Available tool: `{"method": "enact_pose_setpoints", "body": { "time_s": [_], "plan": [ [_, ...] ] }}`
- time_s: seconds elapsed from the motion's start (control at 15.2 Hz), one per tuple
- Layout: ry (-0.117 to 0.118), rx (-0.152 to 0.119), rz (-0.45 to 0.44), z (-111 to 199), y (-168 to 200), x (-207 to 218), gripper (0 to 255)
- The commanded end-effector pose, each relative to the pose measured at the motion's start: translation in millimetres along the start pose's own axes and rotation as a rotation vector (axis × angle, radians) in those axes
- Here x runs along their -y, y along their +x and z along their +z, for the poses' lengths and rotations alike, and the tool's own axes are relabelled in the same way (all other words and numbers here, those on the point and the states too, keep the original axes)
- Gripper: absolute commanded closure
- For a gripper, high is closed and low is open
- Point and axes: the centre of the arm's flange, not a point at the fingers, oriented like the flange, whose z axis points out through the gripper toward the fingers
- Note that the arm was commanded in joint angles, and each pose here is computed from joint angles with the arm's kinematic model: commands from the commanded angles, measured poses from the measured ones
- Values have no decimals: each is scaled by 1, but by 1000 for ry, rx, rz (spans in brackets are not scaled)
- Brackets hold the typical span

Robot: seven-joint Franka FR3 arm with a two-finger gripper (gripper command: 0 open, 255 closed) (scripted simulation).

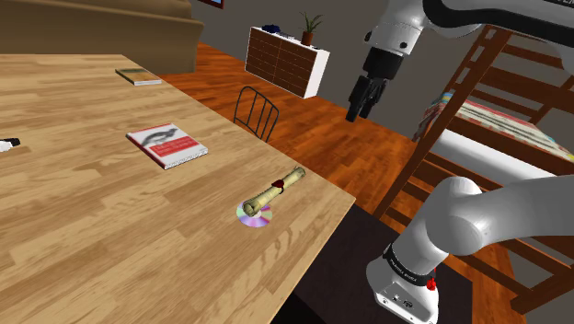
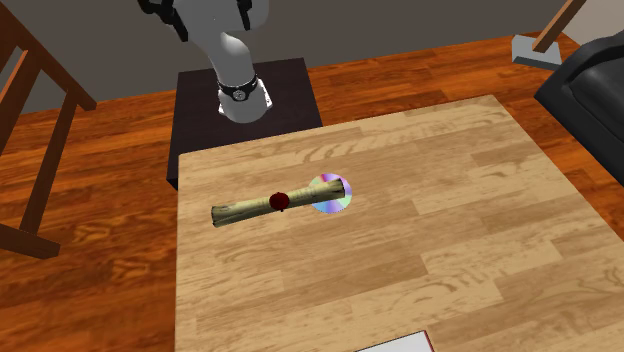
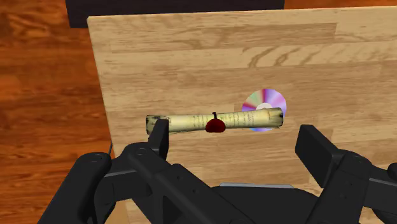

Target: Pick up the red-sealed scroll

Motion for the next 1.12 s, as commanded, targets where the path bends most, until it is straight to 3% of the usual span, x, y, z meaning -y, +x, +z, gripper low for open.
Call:
{"method": "enact_pose_setpoints", "body": {
  "time_s": [0.0,1.06],
  "plan": [
    [0,0,0,0,0,0,0],
    [-40,-138,779,189,67,54,0]
  ]
}}
